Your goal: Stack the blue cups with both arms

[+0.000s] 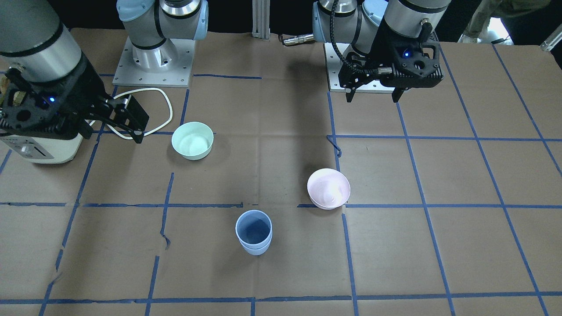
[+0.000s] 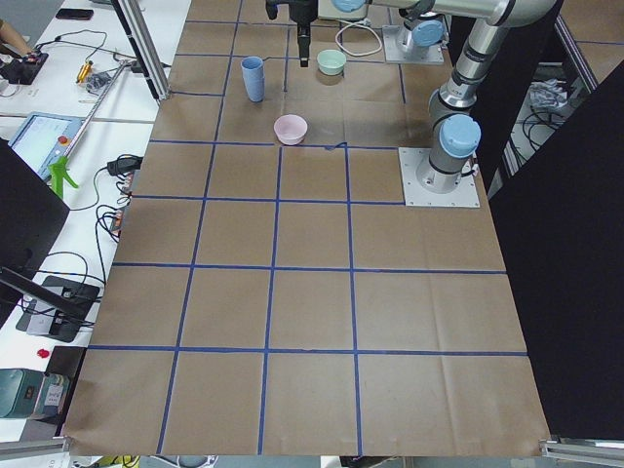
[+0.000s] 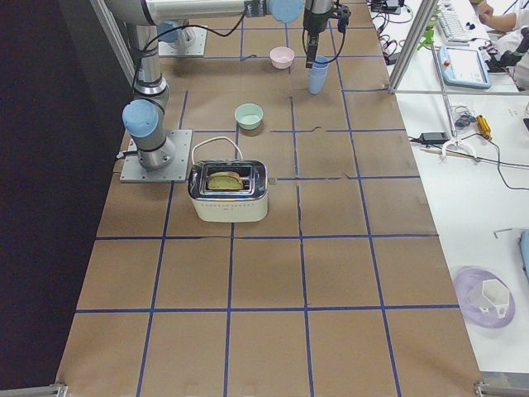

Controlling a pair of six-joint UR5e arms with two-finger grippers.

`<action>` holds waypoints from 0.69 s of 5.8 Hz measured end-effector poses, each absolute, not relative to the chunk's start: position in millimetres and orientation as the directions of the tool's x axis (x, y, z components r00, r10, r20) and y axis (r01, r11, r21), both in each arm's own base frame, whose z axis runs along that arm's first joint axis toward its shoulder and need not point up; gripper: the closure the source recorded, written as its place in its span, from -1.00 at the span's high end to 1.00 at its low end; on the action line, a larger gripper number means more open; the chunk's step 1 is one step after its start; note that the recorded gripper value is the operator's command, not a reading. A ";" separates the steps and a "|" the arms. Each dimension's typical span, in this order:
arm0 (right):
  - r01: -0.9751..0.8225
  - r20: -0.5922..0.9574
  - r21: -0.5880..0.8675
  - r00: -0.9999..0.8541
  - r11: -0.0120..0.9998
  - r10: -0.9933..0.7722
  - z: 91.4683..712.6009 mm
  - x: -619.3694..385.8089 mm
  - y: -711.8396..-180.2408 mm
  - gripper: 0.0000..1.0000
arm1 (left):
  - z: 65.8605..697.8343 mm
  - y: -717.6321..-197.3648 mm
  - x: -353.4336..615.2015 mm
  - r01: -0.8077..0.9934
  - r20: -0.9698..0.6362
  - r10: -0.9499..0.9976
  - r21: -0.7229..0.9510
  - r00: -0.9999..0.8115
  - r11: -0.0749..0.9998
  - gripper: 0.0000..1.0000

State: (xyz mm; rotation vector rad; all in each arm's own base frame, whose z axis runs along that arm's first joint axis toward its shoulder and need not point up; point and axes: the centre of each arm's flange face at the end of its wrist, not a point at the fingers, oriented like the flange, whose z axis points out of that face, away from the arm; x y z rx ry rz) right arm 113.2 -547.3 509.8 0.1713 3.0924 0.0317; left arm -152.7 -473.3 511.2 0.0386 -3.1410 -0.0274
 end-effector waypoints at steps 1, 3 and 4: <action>0.108 -0.030 0.036 -0.994 0.993 0.110 506.9 103.9 -521.6 1.00 | 511.2 -473.4 -152.6 -0.025 0.001 -0.025 0.017 -1.000 1.000 0.97; 0.128 -0.007 0.029 -0.992 0.991 0.128 508.5 100.7 -505.3 1.00 | 511.7 -473.6 -152.7 -0.025 0.003 -0.025 0.015 -1.000 1.000 0.97; 0.136 -0.007 0.028 -0.991 0.990 0.136 509.2 100.7 -503.9 1.00 | 511.9 -473.7 -152.7 -0.025 0.003 -0.025 0.014 -1.000 1.000 0.97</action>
